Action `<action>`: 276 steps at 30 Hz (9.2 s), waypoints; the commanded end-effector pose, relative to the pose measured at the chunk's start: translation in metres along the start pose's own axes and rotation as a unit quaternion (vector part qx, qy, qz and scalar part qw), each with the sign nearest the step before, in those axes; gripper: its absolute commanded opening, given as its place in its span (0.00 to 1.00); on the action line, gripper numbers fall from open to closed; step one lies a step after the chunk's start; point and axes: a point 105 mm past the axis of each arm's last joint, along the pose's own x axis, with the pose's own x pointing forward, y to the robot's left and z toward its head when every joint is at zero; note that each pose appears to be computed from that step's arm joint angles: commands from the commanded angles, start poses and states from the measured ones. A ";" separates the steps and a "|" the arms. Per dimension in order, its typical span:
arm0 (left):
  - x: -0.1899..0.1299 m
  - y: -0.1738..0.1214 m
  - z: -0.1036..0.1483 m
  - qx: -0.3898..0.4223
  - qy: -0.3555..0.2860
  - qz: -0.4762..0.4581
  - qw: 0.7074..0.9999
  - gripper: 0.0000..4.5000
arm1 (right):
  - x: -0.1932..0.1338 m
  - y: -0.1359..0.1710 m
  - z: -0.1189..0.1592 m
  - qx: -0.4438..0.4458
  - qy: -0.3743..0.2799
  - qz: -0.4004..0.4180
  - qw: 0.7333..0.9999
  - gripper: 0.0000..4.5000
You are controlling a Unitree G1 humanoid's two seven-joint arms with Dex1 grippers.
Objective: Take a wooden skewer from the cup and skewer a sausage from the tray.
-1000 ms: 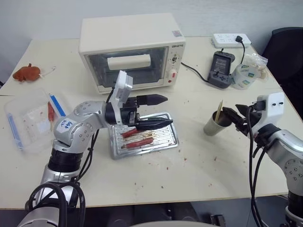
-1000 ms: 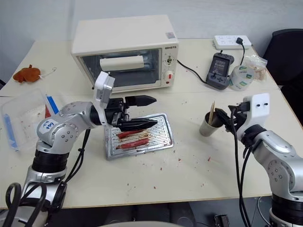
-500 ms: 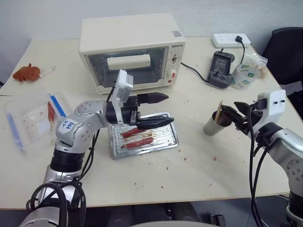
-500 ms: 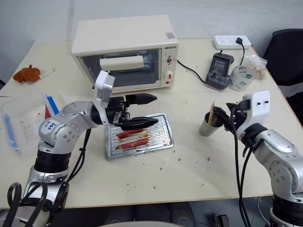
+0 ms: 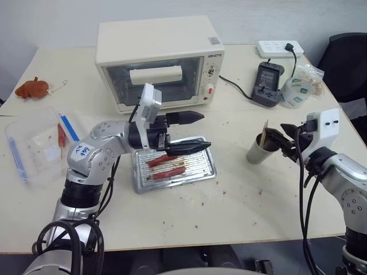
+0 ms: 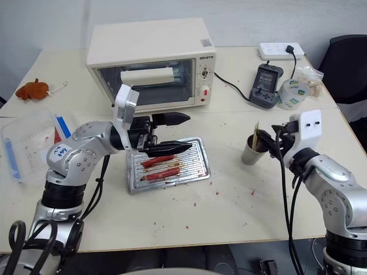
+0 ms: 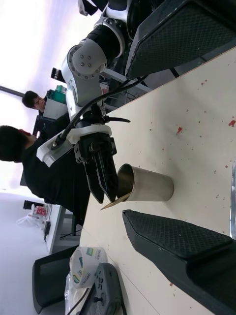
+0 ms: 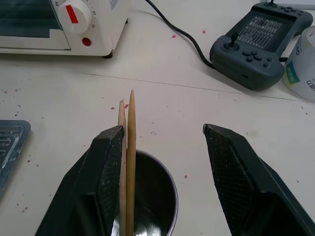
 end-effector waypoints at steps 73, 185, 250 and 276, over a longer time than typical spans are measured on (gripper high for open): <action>0.020 0.013 0.004 0.046 -0.049 -0.027 0.997 1.00 | -0.049 0.007 0.143 -0.020 -0.138 0.012 0.990 0.01; -0.164 -0.054 0.045 0.063 0.186 0.210 0.958 0.00 | 0.020 0.172 0.071 -0.296 0.051 0.471 0.829 0.89; -0.175 -0.059 0.029 0.069 0.214 0.206 0.952 0.00 | 0.062 0.240 -0.016 -0.328 0.079 0.571 0.748 0.05; -0.119 -0.031 0.020 0.078 0.187 0.024 0.979 0.00 | -0.010 0.153 0.086 -0.369 0.099 0.496 0.780 0.05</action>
